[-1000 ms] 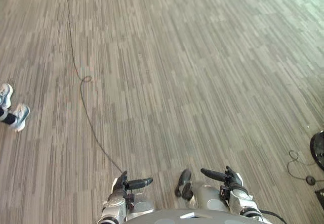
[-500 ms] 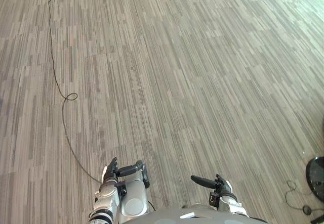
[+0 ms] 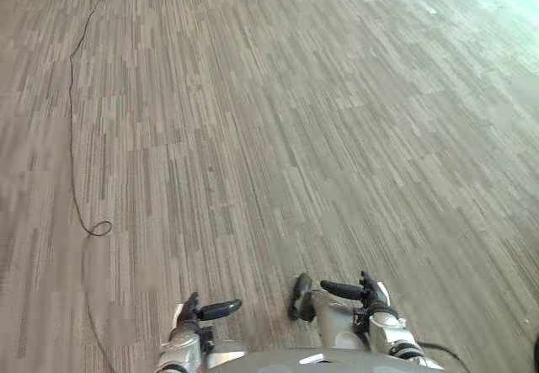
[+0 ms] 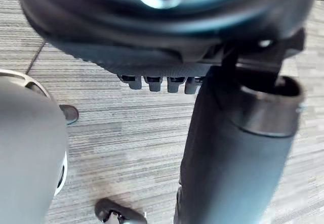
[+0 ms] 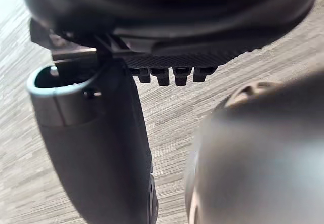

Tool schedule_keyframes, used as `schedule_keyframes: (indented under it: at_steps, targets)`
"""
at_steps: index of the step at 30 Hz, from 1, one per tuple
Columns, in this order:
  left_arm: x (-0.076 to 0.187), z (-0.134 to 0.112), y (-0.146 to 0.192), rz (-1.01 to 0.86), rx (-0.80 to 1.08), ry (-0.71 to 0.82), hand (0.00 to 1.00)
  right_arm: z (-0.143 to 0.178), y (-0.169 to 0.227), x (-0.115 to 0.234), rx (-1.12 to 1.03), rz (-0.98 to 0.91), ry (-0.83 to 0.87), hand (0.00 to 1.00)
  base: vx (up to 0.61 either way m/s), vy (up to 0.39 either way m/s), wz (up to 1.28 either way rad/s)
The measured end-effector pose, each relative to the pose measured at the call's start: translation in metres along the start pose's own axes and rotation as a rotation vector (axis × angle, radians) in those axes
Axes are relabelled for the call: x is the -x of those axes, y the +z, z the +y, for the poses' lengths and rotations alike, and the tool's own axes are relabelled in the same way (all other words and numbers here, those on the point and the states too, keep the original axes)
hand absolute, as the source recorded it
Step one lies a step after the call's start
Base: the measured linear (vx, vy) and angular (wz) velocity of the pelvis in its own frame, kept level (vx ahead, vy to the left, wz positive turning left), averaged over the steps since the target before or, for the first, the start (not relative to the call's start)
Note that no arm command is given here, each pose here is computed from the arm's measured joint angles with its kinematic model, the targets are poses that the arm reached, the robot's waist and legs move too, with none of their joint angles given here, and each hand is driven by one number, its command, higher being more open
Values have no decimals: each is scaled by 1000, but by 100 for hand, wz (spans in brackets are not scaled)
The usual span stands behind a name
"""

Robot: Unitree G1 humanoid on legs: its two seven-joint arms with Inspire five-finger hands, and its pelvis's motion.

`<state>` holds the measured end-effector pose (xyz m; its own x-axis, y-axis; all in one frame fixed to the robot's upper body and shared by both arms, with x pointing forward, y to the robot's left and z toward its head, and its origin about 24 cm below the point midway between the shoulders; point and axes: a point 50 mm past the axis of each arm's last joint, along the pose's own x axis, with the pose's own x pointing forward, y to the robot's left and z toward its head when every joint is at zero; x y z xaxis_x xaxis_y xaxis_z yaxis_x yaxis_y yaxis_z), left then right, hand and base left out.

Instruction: Pick up cushions and gather them together orderly.

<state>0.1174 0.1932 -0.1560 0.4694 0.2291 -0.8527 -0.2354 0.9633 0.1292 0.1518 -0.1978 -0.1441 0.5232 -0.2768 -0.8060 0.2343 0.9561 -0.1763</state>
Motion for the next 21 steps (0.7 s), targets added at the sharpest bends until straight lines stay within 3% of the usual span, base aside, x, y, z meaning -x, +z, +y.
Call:
schedule_keyframes:
  at_steps: [9,12,21]
  targets:
    - [-1,10,24,-106,44,34,100,-4,-30,7,-38,101,-30,100,403,-102,-14]
    - [-1,13,25,-104,114,47,100,1,-33,8,-83,117,-33,100,491,229,-110]
    - [-2,24,27,-105,95,71,100,10,-45,14,-93,135,-18,100,500,253,-78]
